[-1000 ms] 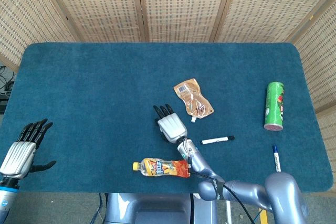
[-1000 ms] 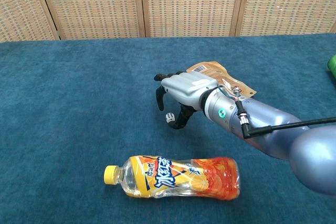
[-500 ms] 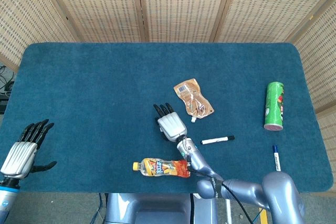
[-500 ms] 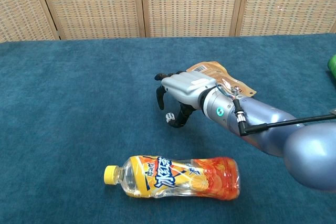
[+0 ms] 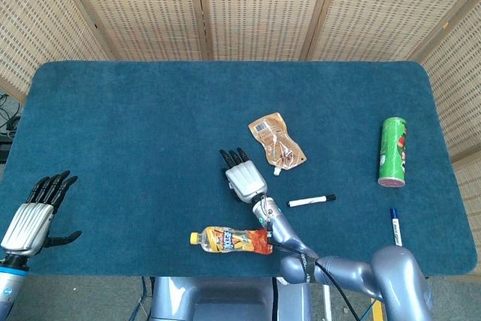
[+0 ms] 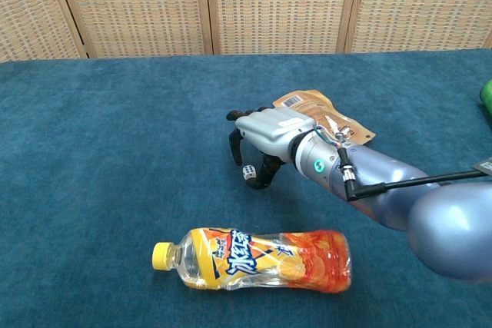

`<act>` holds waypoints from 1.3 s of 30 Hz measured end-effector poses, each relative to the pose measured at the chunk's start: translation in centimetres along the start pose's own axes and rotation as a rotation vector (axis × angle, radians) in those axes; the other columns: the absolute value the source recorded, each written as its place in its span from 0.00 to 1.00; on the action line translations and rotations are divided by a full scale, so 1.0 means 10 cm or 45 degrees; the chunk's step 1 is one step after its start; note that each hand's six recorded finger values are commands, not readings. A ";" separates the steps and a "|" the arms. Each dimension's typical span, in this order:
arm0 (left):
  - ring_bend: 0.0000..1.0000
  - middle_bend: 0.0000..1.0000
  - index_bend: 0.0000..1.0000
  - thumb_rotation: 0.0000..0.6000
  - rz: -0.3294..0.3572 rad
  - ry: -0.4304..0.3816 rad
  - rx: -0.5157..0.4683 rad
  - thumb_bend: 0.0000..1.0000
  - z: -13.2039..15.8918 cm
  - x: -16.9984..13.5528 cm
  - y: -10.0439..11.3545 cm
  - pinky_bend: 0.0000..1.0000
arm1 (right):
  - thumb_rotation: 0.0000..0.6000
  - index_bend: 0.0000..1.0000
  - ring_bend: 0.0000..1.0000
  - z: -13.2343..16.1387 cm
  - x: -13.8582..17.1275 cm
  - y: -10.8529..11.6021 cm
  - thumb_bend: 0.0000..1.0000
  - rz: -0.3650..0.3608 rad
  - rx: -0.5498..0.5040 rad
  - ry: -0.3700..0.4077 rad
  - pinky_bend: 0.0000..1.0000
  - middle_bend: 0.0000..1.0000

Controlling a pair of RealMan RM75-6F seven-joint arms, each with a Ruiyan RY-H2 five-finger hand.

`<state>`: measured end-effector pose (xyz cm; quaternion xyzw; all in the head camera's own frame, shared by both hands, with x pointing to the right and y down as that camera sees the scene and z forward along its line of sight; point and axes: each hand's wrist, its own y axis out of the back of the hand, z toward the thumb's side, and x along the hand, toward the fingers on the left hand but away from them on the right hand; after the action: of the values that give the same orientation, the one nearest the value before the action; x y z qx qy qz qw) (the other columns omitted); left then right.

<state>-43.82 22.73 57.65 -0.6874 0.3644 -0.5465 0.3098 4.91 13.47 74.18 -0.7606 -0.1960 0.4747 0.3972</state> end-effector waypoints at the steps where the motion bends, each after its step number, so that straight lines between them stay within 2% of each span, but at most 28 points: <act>1: 0.00 0.00 0.00 1.00 0.000 0.000 0.000 0.11 0.00 0.00 0.00 0.00 | 1.00 0.44 0.00 0.00 0.00 0.00 0.36 0.000 0.000 0.000 0.00 0.00; 5: 0.00 0.00 0.00 1.00 0.005 0.004 -0.004 0.11 -0.01 0.00 0.01 0.00 | 1.00 0.47 0.00 0.01 -0.01 -0.02 0.36 0.001 0.005 -0.001 0.00 0.00; 39: 0.00 0.00 0.00 1.00 0.003 -0.004 -0.011 0.11 0.00 0.00 0.01 0.00 | 1.00 0.53 0.00 -0.06 -0.03 -0.04 0.40 -0.008 0.020 -0.022 0.00 0.02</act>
<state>-43.83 22.64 57.57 -0.6892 0.3672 -0.5434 0.3081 5.35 13.26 74.81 -0.7527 -0.1979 0.4815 0.4030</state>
